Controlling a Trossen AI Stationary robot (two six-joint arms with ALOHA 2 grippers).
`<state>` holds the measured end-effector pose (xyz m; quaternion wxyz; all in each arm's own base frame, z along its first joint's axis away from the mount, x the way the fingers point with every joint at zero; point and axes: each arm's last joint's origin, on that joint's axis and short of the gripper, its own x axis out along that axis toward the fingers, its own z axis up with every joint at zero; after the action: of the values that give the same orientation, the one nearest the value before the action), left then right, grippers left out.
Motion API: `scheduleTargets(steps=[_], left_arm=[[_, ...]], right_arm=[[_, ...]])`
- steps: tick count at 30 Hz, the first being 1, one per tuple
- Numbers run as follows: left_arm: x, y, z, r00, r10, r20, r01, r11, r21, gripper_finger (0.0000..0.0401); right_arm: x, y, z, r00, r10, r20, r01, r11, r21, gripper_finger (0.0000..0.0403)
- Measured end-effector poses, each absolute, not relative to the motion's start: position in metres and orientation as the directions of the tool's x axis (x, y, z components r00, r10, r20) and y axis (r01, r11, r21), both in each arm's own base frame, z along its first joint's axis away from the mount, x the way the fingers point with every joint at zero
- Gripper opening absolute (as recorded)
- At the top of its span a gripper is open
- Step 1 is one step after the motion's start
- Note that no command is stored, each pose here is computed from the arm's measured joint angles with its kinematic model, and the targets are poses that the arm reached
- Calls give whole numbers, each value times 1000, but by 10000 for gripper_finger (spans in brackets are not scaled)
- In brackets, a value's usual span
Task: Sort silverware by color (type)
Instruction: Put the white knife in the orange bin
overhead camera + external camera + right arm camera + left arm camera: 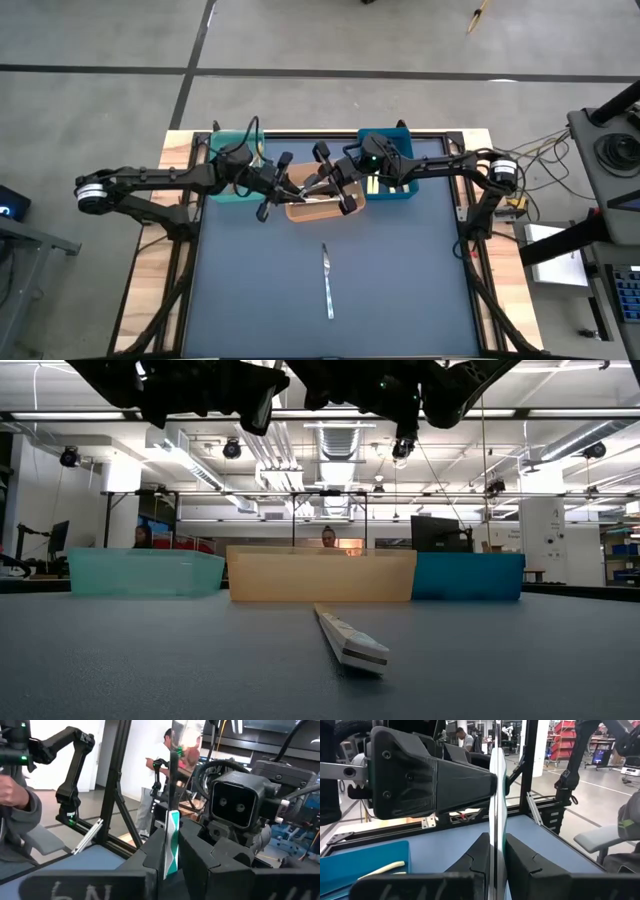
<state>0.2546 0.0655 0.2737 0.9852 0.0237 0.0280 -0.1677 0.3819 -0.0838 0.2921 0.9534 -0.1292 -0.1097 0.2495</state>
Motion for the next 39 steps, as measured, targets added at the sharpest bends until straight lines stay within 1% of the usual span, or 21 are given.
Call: scheduleTargets(steps=[7,14,18,20,24,27,30,32,33,36,39], left_arm=[[255,66,272,945,-318,-75,321,946,45,20],[255,66,272,945,-316,-79,320,947,42,20],[255,66,272,948,-307,-83,311,949,50,20],[255,67,271,952,-294,-89,299,953,52,20],[255,69,269,969,-218,-112,226,972,66,19],[254,71,268,973,-196,-122,205,976,69,19],[253,72,270,978,-170,-117,180,981,77,19],[250,73,270,984,-115,-139,128,987,93,19],[249,74,269,985,-66,-160,84,990,109,19],[241,76,270,970,113,-217,-75,981,177,19],[232,79,272,924,288,-253,-223,940,257,19]], right_arm=[[382,-84,290,859,496,129,-443,845,-299,25],[382,-84,290,861,492,128,-438,846,-304,19],[382,-88,289,880,459,125,-414,868,-275,20],[382,-90,289,889,443,116,-406,879,-249,27],[382,-93,286,900,425,95,-399,892,-215,53],[382,-94,284,904,418,84,-395,896,-203,72],[383,-95,282,926,371,66,-353,915,-193,87],[383,-97,279,942,332,41,-320,930,-180,95],[383,-98,278,952,305,25,-296,940,-170,99],[380,-104,277,981,191,-28,-193,971,-140,108],[373,-110,279,993,60,-100,-72,991,-113,115]])
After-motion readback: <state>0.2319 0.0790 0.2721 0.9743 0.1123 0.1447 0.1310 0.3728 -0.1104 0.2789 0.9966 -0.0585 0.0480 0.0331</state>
